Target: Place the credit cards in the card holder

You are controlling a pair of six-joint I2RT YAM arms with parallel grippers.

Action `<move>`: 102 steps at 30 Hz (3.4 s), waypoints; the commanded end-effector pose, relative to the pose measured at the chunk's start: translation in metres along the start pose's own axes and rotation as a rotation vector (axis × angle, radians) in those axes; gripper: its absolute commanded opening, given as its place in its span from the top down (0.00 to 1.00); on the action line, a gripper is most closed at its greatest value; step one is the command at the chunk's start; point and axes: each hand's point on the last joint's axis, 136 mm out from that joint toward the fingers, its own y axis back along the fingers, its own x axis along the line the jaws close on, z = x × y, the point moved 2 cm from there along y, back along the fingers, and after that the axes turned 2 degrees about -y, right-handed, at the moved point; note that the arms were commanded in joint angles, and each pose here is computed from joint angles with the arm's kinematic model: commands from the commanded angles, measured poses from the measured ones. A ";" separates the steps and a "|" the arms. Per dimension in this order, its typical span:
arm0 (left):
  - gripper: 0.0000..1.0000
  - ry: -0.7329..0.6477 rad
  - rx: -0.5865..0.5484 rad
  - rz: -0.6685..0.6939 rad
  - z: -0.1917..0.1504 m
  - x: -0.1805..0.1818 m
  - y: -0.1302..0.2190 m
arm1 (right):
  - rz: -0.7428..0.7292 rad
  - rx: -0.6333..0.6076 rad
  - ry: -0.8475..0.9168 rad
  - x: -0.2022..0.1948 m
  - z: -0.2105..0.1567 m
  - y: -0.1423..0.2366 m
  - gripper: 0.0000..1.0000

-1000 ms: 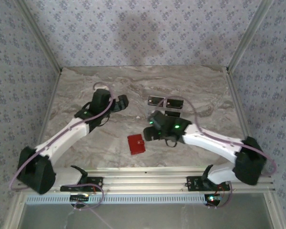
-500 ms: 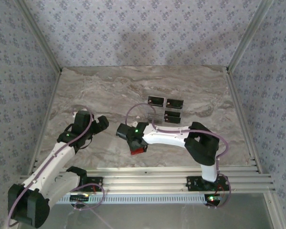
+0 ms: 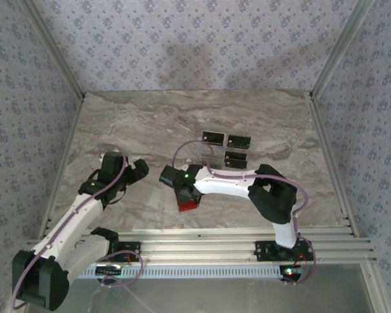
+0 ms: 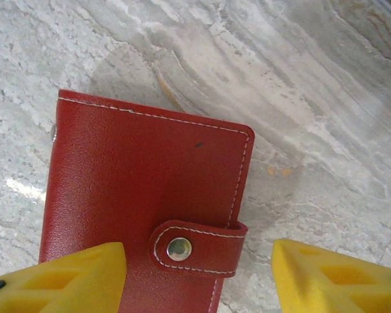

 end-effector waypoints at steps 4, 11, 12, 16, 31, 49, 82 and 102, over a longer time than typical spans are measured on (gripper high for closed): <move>0.00 0.002 0.010 -0.011 -0.003 0.000 -0.002 | 0.008 0.010 0.002 0.002 0.005 -0.007 0.42; 0.00 0.002 0.006 -0.018 -0.002 -0.001 -0.002 | 0.011 0.016 -0.017 -0.004 0.003 -0.011 0.58; 0.00 0.001 0.007 -0.018 -0.002 -0.001 -0.002 | 0.013 0.017 -0.016 -0.004 0.002 -0.012 0.61; 0.00 -0.001 0.002 -0.021 0.000 -0.002 -0.001 | 0.023 0.021 -0.019 -0.004 -0.002 -0.013 0.73; 0.00 0.010 0.062 -0.087 -0.005 -0.018 -0.007 | 0.115 -0.036 -0.047 -0.007 0.012 0.014 1.00; 0.05 0.009 0.132 -0.305 -0.033 -0.094 -0.022 | 0.232 -0.135 -0.136 -0.013 0.039 0.051 1.00; 1.00 -0.086 0.105 -0.322 -0.055 -0.128 -0.042 | 0.236 -0.153 -0.265 -0.054 0.027 0.037 1.00; 0.30 -0.185 0.051 -0.216 -0.053 -0.101 -0.045 | 0.406 -0.192 -0.289 -0.045 0.034 0.050 1.00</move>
